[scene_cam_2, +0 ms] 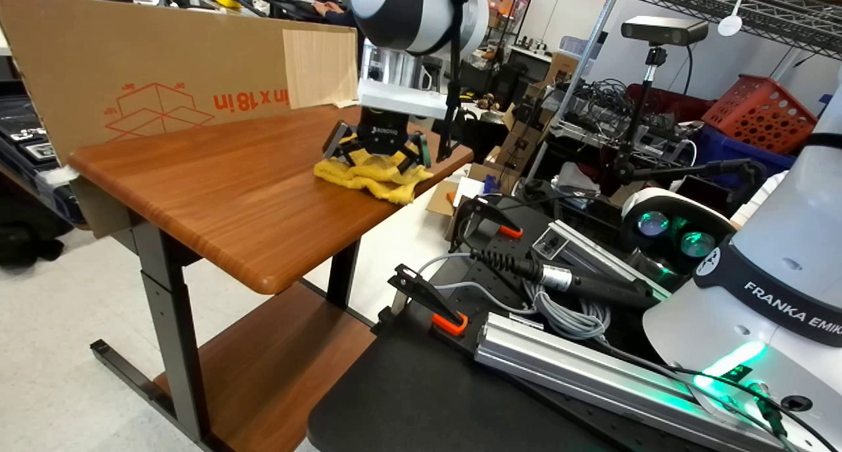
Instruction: Wipe the table with the yellow towel
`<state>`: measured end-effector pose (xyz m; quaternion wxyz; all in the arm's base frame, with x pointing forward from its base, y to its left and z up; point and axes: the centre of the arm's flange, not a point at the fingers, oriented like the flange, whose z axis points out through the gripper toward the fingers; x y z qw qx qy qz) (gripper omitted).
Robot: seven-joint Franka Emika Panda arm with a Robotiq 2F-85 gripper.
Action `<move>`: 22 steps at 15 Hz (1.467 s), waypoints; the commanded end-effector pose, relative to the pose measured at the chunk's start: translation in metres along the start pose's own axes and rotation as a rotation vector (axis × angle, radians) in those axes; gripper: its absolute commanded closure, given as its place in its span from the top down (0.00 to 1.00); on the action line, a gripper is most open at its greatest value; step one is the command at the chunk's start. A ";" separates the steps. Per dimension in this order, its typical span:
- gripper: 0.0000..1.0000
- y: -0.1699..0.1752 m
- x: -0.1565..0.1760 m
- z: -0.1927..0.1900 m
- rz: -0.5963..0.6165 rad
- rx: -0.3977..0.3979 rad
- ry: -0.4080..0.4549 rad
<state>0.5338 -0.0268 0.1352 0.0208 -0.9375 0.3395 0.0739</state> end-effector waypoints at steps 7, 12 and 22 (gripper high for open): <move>1.00 -0.127 -0.143 0.027 -0.364 0.221 0.117; 1.00 -0.133 -0.060 -0.018 -0.242 0.342 0.286; 1.00 -0.085 0.006 -0.101 -0.111 0.430 0.400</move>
